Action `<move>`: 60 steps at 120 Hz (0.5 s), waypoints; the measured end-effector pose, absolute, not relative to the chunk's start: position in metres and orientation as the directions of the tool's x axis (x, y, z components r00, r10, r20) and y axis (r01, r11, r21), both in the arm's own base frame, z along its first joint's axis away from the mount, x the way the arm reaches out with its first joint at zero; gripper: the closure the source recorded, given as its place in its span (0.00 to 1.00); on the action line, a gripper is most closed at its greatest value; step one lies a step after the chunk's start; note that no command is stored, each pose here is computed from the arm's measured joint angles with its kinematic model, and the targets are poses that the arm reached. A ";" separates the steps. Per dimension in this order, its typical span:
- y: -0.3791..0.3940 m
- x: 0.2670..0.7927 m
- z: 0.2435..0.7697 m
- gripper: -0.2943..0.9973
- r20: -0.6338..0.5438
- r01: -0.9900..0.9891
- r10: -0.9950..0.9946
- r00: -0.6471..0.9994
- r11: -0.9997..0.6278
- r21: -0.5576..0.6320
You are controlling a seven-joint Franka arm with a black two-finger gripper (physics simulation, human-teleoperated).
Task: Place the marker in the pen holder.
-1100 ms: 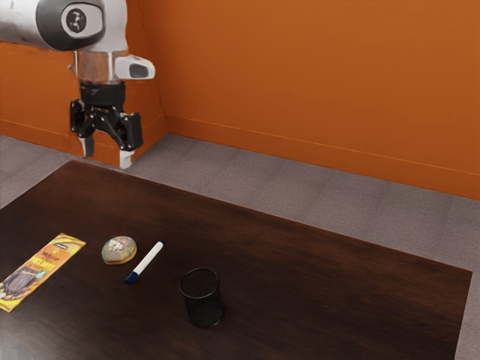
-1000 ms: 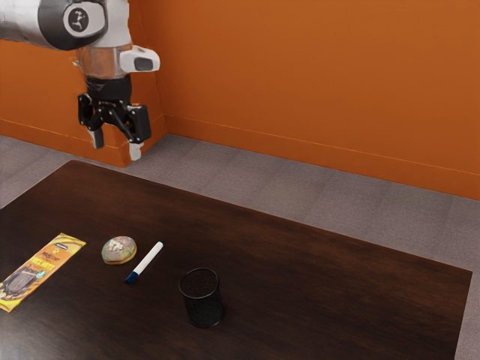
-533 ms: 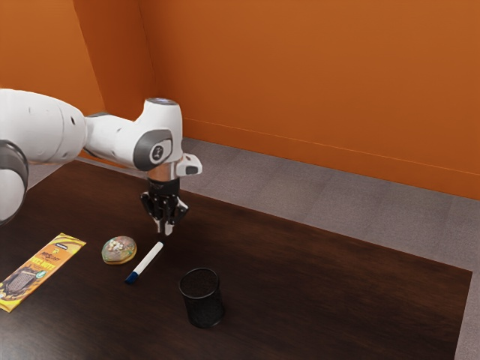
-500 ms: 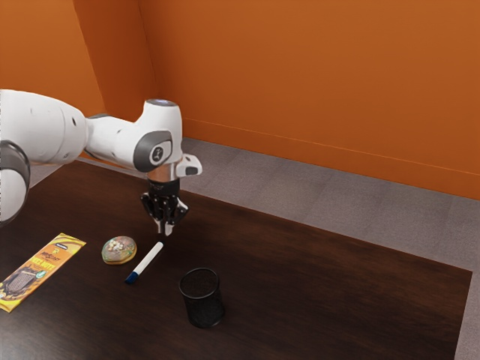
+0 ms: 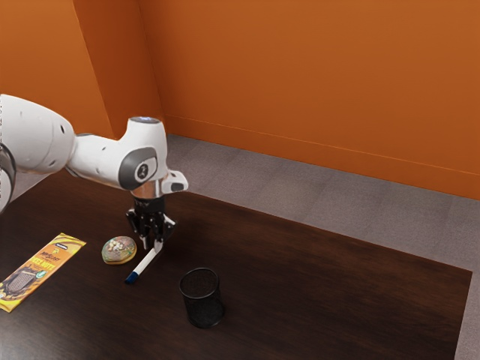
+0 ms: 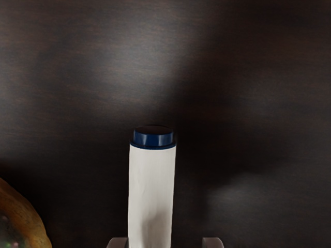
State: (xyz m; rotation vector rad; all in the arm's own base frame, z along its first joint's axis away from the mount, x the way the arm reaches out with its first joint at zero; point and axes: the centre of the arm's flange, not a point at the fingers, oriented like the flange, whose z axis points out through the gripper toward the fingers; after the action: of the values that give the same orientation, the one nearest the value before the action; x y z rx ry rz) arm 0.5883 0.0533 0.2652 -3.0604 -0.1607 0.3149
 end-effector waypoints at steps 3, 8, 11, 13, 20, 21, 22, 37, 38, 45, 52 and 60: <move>0.053 0.588 0.263 0.67 -0.200 0.097 0.109 0.974 -0.993 -0.071; 0.053 0.588 0.258 0.67 -0.202 0.095 0.108 0.973 -0.993 -0.071; 0.053 0.589 0.255 0.66 -0.201 0.095 0.107 0.974 -0.993 -0.071; 0.053 0.589 0.254 0.66 -0.200 0.095 0.107 0.974 -0.993 -0.070; 0.053 0.592 0.252 0.66 -0.193 0.093 0.105 0.976 -0.993 -0.070; 0.053 0.593 0.253 0.66 -0.191 0.093 0.105 0.976 -0.993 -0.070; 0.053 0.593 0.253 0.66 -0.189 0.093 0.104 0.976 -0.993 -0.069; 0.053 0.597 0.255 0.66 -0.172 0.087 0.098 0.980 -0.994 -0.067; 0.053 0.598 0.254 0.66 -0.171 0.087 0.097 0.980 -0.994 -0.067; 0.053 0.599 0.255 0.66 -0.165 0.082 0.092 0.982 -0.994 -0.069; 0.053 0.603 0.257 0.66 -0.154 0.074 0.084 0.985 -0.995 -0.070; 0.053 0.604 0.257 0.66 -0.145 0.064 0.073 0.987 -0.995 -0.071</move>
State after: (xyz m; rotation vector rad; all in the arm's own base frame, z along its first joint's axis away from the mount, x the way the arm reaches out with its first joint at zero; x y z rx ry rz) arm 0.6042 0.0530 0.2569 -3.0651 -0.1057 0.2281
